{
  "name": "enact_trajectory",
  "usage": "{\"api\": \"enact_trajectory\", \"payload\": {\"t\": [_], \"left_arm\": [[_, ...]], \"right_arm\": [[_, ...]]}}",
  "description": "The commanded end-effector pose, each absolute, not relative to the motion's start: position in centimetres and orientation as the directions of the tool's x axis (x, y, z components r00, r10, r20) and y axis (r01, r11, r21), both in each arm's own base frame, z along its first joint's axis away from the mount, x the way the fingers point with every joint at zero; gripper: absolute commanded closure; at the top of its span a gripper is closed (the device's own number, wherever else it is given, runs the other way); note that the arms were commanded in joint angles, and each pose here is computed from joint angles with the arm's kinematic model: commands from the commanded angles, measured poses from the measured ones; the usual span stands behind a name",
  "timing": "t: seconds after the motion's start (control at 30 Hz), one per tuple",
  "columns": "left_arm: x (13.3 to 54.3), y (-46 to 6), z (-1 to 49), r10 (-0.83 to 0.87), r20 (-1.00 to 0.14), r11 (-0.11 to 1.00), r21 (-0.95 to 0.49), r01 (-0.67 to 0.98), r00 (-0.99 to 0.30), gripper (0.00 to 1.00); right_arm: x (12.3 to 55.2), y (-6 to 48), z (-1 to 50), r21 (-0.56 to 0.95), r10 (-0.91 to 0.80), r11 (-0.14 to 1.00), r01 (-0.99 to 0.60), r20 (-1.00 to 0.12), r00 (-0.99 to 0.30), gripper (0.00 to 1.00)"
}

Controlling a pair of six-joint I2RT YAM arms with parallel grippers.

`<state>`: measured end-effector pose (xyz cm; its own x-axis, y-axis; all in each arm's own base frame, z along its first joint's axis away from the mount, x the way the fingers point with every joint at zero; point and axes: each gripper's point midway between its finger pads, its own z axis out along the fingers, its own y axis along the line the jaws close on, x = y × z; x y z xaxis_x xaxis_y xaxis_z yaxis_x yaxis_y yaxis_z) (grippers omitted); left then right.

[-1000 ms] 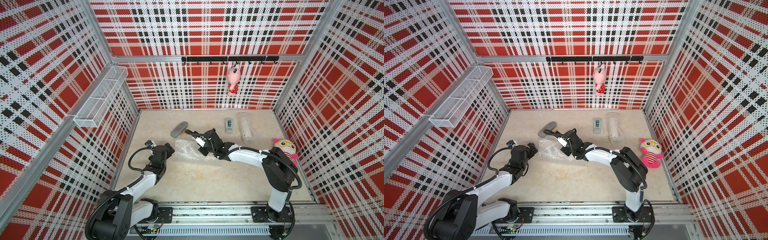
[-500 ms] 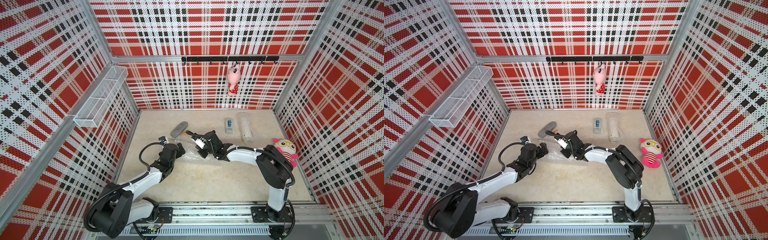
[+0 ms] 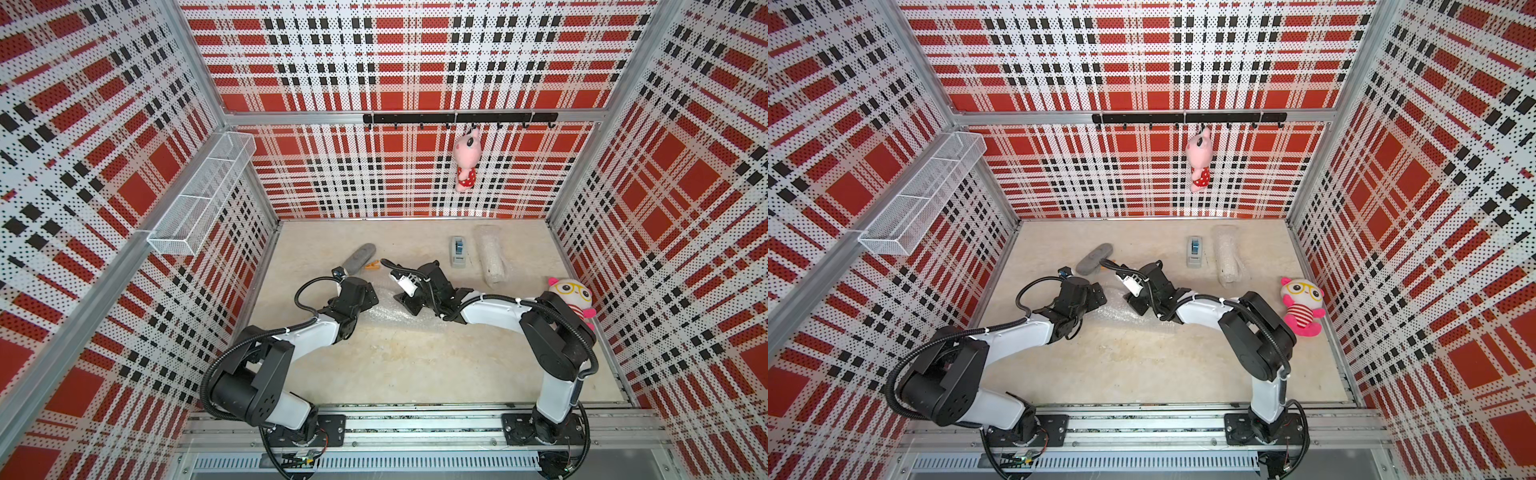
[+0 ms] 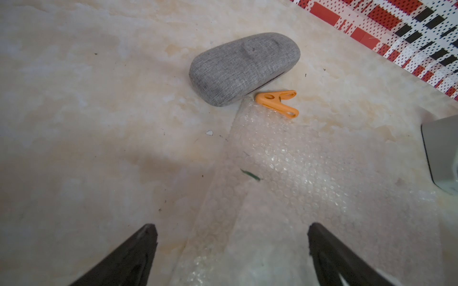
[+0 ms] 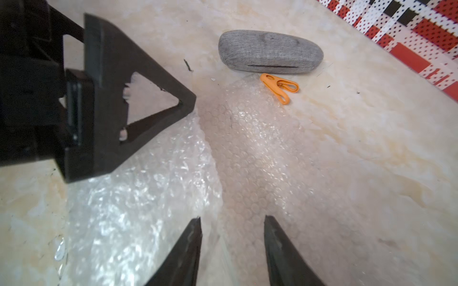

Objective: Wrap vases in bubble wrap
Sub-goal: Wrap the vase in bubble wrap.

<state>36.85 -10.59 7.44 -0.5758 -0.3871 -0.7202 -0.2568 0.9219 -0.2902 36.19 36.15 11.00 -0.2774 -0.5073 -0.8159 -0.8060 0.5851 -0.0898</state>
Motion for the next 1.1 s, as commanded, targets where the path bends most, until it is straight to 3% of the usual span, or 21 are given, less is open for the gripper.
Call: {"api": "enact_trajectory", "payload": {"t": [0.0, 0.13, 0.33, 0.43, 0.63, 0.83, 1.07], "left_arm": [[36.8, -10.5, 6.9, -0.352, -0.719, 0.935, -0.241, -0.26, -0.599, 0.02], [36.8, -10.6, 6.3, -0.346, -0.711, 0.937, -0.23, -0.262, -0.612, 0.02], [37.0, -10.6, 5.9, -0.342, -0.706, 0.938, -0.219, -0.268, -0.62, 0.02], [37.1, -10.7, 6.0, -0.341, -0.706, 0.939, -0.218, -0.268, -0.621, 0.02], [37.1, -10.6, 5.9, -0.327, -0.707, 0.943, -0.199, -0.268, -0.627, 0.02], [36.9, -10.3, 5.8, -0.322, -0.705, 0.944, -0.186, -0.272, -0.632, 0.02], [36.1, -9.7, 5.1, -0.313, -0.693, 0.945, -0.161, -0.284, -0.649, 0.02]], "right_arm": [[37.2, 33.6, 15.0, -0.14, -0.475, 0.635, -0.76, -0.846, -0.241, 0.42], [36.4, 31.2, 17.9, -0.166, -0.456, 0.666, -0.727, -0.862, -0.221, 0.41], [29.9, 33.1, 18.6, -0.101, -0.416, 0.563, -0.82, -0.892, -0.175, 0.62], [28.1, 34.8, 16.8, -0.104, -0.455, 0.521, -0.847, -0.873, -0.173, 0.63], [31.2, 36.5, 15.1, -0.081, -0.457, 0.536, -0.84, -0.865, -0.209, 0.65], [34.5, 36.1, 13.3, 0.068, -0.361, 0.559, -0.827, -0.877, -0.316, 0.7], [32.8, 35.4, 6.2, 0.228, -0.388, 0.539, -0.811, -0.787, -0.479, 0.77]]}}
